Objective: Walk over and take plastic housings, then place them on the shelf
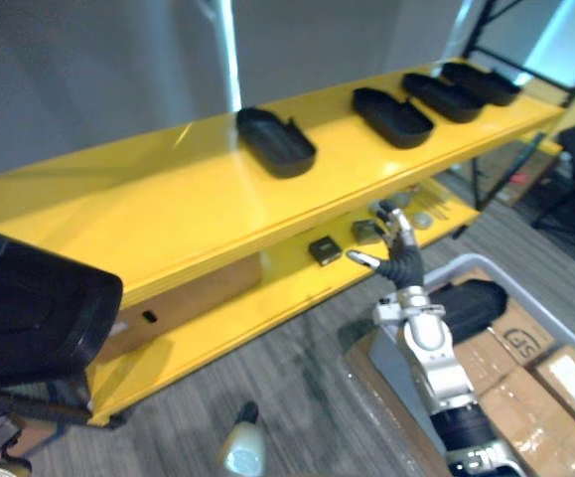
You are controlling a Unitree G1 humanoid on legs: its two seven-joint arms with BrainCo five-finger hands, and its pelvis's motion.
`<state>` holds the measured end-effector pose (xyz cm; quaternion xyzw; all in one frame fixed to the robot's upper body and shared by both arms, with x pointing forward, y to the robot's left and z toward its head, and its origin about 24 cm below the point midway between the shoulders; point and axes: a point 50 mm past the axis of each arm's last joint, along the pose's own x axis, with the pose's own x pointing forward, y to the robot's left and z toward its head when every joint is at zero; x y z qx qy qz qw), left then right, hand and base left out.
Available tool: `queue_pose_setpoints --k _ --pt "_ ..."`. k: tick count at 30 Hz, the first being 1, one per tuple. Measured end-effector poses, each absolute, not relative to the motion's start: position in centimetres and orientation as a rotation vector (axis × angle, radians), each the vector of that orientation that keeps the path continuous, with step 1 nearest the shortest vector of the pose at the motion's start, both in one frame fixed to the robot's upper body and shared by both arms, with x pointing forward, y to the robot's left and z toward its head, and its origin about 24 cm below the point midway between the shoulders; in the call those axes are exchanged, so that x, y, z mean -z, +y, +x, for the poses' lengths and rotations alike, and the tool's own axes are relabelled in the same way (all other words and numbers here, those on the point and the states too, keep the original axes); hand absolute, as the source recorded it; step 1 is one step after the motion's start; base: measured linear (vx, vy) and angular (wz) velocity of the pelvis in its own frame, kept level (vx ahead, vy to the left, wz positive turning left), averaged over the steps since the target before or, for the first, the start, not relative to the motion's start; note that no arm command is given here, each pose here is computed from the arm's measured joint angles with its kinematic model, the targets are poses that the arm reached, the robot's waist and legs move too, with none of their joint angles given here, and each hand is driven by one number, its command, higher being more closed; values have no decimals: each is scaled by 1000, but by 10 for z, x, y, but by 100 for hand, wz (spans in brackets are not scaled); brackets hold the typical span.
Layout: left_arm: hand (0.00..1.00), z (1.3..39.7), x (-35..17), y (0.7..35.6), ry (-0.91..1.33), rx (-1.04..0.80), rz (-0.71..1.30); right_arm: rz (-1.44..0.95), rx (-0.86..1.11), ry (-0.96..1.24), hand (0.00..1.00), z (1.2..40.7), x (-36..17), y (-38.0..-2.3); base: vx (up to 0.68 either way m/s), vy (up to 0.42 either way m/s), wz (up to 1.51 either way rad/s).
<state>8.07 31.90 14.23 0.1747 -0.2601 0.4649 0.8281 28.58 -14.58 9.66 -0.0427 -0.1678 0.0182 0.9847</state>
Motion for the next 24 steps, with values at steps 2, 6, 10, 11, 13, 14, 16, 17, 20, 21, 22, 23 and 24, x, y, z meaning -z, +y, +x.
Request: queue_pose_setpoints --k 2,6,10,11,13,14,16,17,20,21,22,23,24 --pt "100 83 -141 317 -551 -978 362 -92 -46 -354 0 288 -101 -144 -37 78 12" --pt "100 90 -146 316 -571 -922 375 -94 -53 -368 0 287 -102 -146 -58 64 15" --pt "100 121 -169 307 -676 -714 421 -115 -43 -450 0 281 -116 -156 -75 7 83" --pt "100 126 -173 303 -711 -685 416 -120 -26 -486 0 281 -123 -161 -66 -65 72" --pt "100 127 -174 303 -722 -686 410 -141 -28 -512 0 283 -128 -161 -48 -47 26" --pt "100 127 -174 303 -720 -685 411 -145 -32 -516 0 283 -129 -161 -48 -43 10" --pt "100 128 -174 303 -719 -685 409 -157 -53 -528 0 284 -132 -160 -39 -35 9" --pt "100 128 -174 303 -721 -685 408 -162 -59 -538 0 286 -135 -159 -34 -27 1" --pt "100 135 -169 303 -702 -673 387 -196 -109 -600 0 292 -152 -151 -43 -36 -10" --pt "100 139 -165 303 -689 -663 376 -221 -137 -625 0 295 -159 -147 -34 -44 -8" --pt "100 141 -166 302 -691 -654 377 -229 -149 -631 0 295 -161 -146 -36 -50 -6" --pt "100 142 -167 302 -695 -646 380 -234 -152 -631 0 295 -162 -147 -35 -57 1" --pt "100 144 -169 301 -702 -635 388 -240 -152 -630 0 295 -162 -148 -48 -76 2"
